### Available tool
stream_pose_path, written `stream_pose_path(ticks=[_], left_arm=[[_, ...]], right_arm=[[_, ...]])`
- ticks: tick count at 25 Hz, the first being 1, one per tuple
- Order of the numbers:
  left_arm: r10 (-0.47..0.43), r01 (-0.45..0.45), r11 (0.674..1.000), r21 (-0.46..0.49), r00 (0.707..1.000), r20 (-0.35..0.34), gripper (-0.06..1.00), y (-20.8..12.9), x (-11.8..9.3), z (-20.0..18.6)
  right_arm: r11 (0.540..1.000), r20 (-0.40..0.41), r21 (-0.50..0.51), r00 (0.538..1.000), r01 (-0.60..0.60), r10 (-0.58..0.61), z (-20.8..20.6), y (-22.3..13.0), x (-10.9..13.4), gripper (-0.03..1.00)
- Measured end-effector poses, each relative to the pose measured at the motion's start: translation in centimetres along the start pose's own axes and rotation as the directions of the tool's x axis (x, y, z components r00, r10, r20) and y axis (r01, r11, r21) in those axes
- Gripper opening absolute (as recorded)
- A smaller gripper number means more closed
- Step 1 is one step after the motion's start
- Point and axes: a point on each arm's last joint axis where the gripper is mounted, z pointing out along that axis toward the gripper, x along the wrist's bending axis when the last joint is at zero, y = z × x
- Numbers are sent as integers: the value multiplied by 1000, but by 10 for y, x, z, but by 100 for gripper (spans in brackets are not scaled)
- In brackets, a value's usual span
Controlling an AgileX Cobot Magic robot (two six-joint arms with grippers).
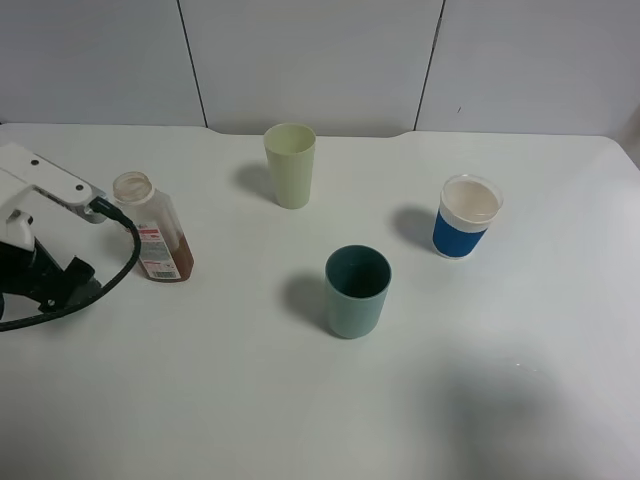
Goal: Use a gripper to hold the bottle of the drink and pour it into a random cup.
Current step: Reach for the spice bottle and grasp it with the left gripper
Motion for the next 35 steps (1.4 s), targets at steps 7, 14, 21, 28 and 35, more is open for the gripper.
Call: stream_pose_path(ticks=[7, 14, 21, 28, 35], left_arm=[[52, -55, 998, 6, 975, 216, 97, -3, -19, -2], [-10, 16, 1000, -25, 978, 207, 96, -26, -26, 10], [-203, 218, 970, -104, 969, 141, 96, -33, -22, 16], [-241, 251, 948, -194, 968, 72, 96, -37, -17, 22], [-216, 224, 943, -246, 975, 60, 96, -34, -19, 38]], right_arm=[[1000, 0, 0, 1000, 0, 0, 0, 0, 0, 63], [1000, 0, 0, 1000, 0, 0, 0, 0, 0, 63], [1000, 0, 0, 1000, 0, 0, 0, 0, 0, 63], [1000, 0, 0, 1000, 0, 0, 0, 0, 0, 63], [1000, 0, 0, 1000, 0, 0, 0, 0, 0, 63]])
